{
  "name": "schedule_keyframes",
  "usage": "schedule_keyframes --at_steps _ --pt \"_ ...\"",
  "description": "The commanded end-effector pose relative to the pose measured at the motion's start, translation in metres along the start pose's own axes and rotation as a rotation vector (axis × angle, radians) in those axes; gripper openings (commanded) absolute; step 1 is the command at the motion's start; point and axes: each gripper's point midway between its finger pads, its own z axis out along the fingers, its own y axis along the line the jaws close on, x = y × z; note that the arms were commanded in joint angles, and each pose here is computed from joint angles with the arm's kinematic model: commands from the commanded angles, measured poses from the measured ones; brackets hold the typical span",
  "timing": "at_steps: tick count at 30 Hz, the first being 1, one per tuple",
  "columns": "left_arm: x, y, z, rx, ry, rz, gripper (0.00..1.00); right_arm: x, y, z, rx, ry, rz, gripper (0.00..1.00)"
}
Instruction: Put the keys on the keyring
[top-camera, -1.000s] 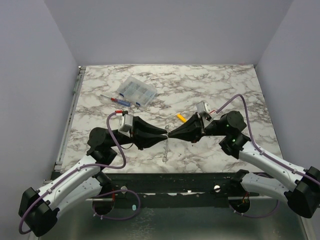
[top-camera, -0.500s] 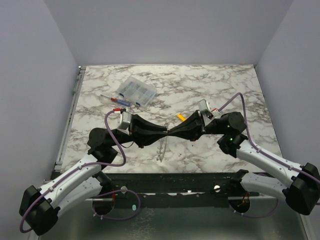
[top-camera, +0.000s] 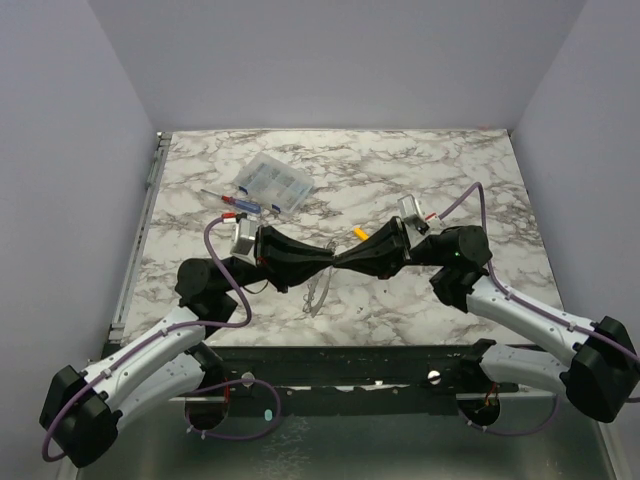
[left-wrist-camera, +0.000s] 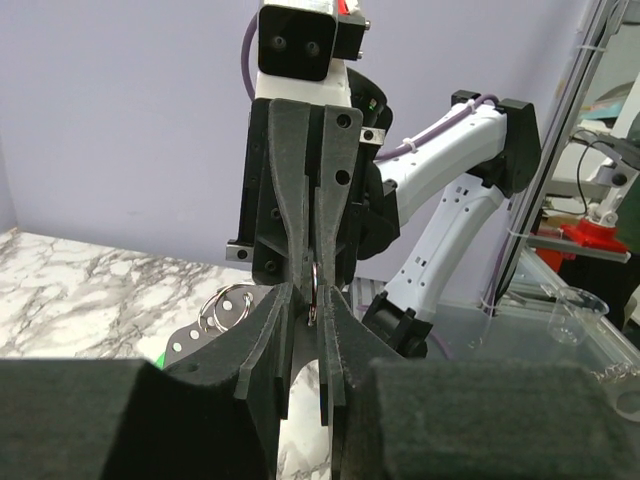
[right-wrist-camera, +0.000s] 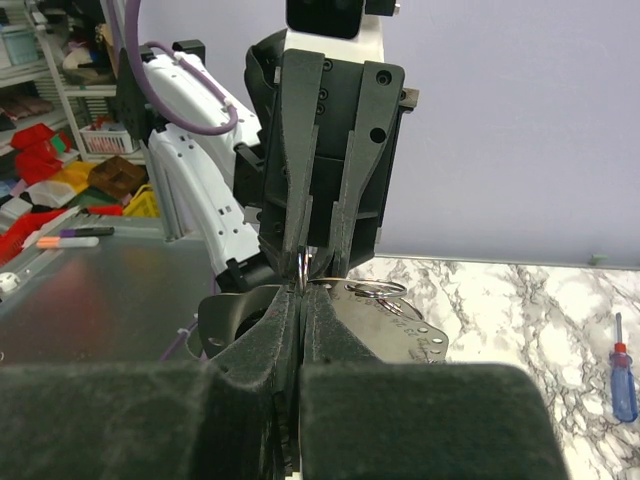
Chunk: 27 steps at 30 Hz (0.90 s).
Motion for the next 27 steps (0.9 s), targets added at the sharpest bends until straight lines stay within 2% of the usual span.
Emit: schedule_keyframes --at_steps 1,4,6,7,8,17,18,19,23,25,27 --pt "0.005 0.006 0.001 -0.019 -0.01 -0.05 0.2 -0.005 0.007 0.004 -0.046 -0.034 -0.014 0.01" --pt "0.006 0.006 0.002 -0.017 -0.012 -0.061 0.19 -0.005 0.007 0.005 -0.052 -0.044 -0.009 0.01" --pt "0.006 0.006 0.002 -0.016 -0.012 -0.066 0.15 -0.005 0.008 0.005 -0.06 -0.049 -0.005 0.01" --pt "0.006 0.006 0.002 -0.016 -0.015 -0.068 0.1 -0.005 0.008 0.006 -0.064 -0.051 -0.001 0.01" --pt "0.006 0.006 0.002 -0.015 -0.014 -0.072 0.01 -0.005 0.008 0.006 -0.067 -0.052 0.0 0.01" --pt "0.006 0.015 0.004 -0.029 0.0 -0.083 0.0 -0.001 0.009 0.006 -0.07 -0.054 0.014 0.01" --pt "0.007 0.018 0.005 -0.037 0.007 -0.086 0.0 0.0 0.008 0.006 -0.064 -0.049 0.018 0.03" --pt "0.007 0.019 0.005 -0.037 0.014 -0.086 0.0 0.0 0.007 0.005 -0.058 -0.044 0.016 0.11" --pt "0.008 0.025 0.004 -0.06 0.034 -0.069 0.0 0.003 0.005 0.004 -0.039 -0.014 0.008 0.28" --pt "0.008 0.028 0.003 -0.081 0.041 -0.055 0.0 0.006 0.005 0.002 -0.027 0.004 0.006 0.33" --pt "0.008 0.03 0.003 -0.091 0.047 -0.047 0.0 0.007 0.004 0.001 -0.018 0.017 -0.002 0.34"
